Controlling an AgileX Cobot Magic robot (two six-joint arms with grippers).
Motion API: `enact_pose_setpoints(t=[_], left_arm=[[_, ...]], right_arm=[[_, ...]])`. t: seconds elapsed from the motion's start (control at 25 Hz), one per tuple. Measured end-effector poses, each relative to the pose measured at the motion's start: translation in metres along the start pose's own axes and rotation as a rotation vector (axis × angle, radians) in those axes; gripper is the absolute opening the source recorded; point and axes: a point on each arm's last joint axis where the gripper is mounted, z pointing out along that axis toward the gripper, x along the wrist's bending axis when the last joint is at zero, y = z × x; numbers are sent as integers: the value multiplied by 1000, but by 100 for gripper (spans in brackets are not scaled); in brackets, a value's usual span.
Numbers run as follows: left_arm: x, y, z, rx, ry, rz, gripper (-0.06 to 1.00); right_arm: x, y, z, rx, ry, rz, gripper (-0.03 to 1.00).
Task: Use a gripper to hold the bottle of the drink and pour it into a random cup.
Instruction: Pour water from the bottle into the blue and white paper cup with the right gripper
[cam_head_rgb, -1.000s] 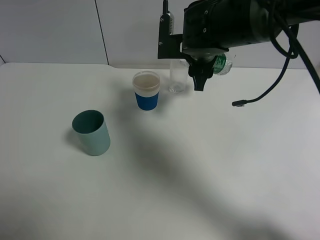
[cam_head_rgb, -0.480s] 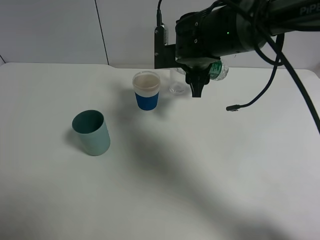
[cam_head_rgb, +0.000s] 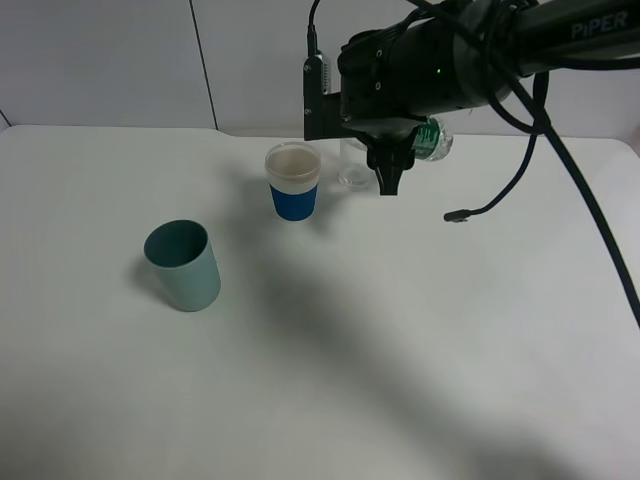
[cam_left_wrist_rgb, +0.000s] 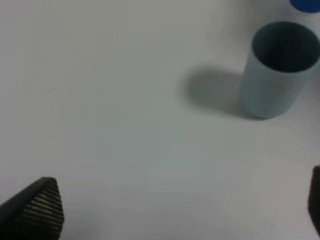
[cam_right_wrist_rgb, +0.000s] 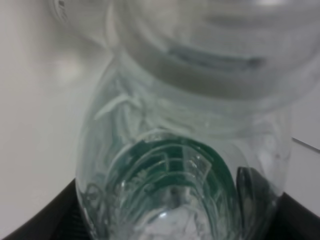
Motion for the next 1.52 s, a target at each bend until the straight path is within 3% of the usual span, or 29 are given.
enact_pose_setpoints(t=[1.52], left_arm=[[0,0,0,0,0,0,99]], right_arm=[[-3,25,-7,1,-30,-137,56]])
